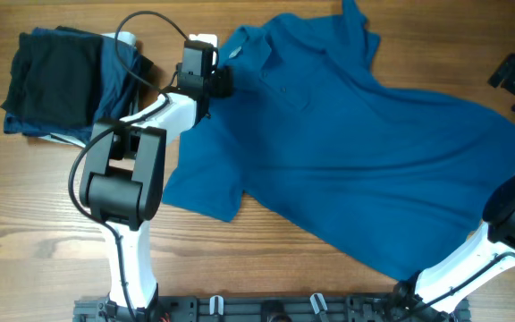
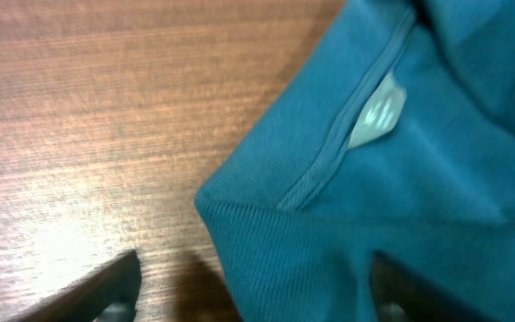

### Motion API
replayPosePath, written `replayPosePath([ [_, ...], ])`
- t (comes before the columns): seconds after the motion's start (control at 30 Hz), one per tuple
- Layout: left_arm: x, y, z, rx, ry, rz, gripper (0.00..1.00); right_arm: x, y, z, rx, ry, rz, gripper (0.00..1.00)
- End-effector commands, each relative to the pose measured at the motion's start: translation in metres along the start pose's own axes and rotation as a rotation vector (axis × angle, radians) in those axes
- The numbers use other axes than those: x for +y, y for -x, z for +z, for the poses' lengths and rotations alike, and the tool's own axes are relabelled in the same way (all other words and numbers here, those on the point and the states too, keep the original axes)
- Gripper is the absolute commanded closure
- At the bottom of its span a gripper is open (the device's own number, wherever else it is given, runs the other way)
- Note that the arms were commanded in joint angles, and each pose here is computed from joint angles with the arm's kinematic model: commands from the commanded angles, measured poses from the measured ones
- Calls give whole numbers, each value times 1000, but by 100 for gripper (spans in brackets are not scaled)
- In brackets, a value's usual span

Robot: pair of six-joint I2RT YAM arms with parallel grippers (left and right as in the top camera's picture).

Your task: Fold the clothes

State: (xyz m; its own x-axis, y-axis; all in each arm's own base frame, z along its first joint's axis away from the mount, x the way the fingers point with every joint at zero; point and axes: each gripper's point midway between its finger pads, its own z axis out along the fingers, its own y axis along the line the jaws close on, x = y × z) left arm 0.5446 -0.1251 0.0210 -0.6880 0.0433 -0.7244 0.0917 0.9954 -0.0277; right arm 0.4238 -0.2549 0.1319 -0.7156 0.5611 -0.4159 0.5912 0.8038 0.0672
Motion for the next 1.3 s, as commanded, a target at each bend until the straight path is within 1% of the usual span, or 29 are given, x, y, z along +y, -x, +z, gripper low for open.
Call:
replayPosePath([
  [0.0, 3, -15, 11, 33, 19, 17, 44, 2, 10, -12, -38, 15, 11, 0],
  [0.07, 13, -20, 11, 48, 58, 15, 54, 2, 10, -12, -38, 15, 11, 0],
  [0.1, 20, -21, 11, 53, 89, 8, 56, 2, 10, -12, -38, 15, 11, 1],
  [0.2, 45, -31, 8, 94, 200, 8, 55, 2, 10, -12, -38, 15, 11, 0],
  [0.27, 79, -45, -1, 137, 359, -57, 54, 2, 10, -12, -37, 15, 12, 0],
  [0.3, 91, -50, -4, 157, 401, -83, 53, 2, 10, -12, -38, 15, 11, 0],
  [0.37, 108, -61, -8, 193, 440, -138, 50, 2, 10, -12, -38, 15, 11, 0],
  [0.4, 120, -68, -11, 216, 464, -194, 49, 2, 10, -12, -37, 15, 12, 1],
  [0.47, 137, -77, -15, 240, 499, -275, 49, 2, 10, -12, -38, 15, 11, 0],
  [0.57, 149, -78, -18, 245, 514, -295, 45, 2, 10, -12, -38, 15, 11, 0],
  [0.63, 149, -75, -21, 241, 514, -297, 41, 2, 10, -12, -38, 15, 11, 0],
  [0.67, 145, -67, -25, 222, 506, -295, 34, 2, 10, -12, -37, 15, 12, 0],
  [0.7, 141, -53, -30, 193, 496, -296, 21, 2, 10, -12, -38, 15, 11, 0],
  [0.73, 135, -34, -38, 150, 481, -299, 18, 2, 10, -12, -37, 15, 12, 1],
  [0.77, 126, -5, -54, 83, 456, -303, 16, 2, 10, -12, -38, 15, 11, 0],
  [0.83, 98, 61, -102, -63, 379, -309, 9, 2, 10, -12, -38, 15, 11, 0],
  [0.87, 80, 86, -129, -113, 313, -308, 8, 2, 10, -12, -38, 15, 11, 0],
  [0.9, 60, 107, -158, -156, 236, -304, 8, 2, 10, -12, -38, 15, 11, 0],
  [0.93, 45, 119, -180, -182, 180, -299, 8, 2, 10, -12, -38, 15, 11, 0],
  [0.97, 25, 130, -216, -213, 97, -287, 8, 2, 10, -12, -38, 15, 11, 0],
  [1.03, 11, 129, -253, -207, 34, -290, 7, 2, 10, -12, -37, 15, 12, 0],
  [1.07, 12, 120, -267, -178, 31, -309, 6, 4, 13, -12, -49, 23, 16, 0],
  [1.1, 15, 109, -276, -139, 44, -305, 4, 7, 24, -13, -92, 42, 38, 0],
  [1.17, 24, 86, -280, -52, 80, -297, 1, 18, 37, -16, -135, 117, 178, 0],
  [1.2, 28, 76, -280, -11, 97, -294, 1, 19, 41, -16, -147, 126, 247, 0],
  [1.27, 32, 57, -276, 72, 103, -293, 0, 19, 41, -16, -145, 131, 310, 1],
])
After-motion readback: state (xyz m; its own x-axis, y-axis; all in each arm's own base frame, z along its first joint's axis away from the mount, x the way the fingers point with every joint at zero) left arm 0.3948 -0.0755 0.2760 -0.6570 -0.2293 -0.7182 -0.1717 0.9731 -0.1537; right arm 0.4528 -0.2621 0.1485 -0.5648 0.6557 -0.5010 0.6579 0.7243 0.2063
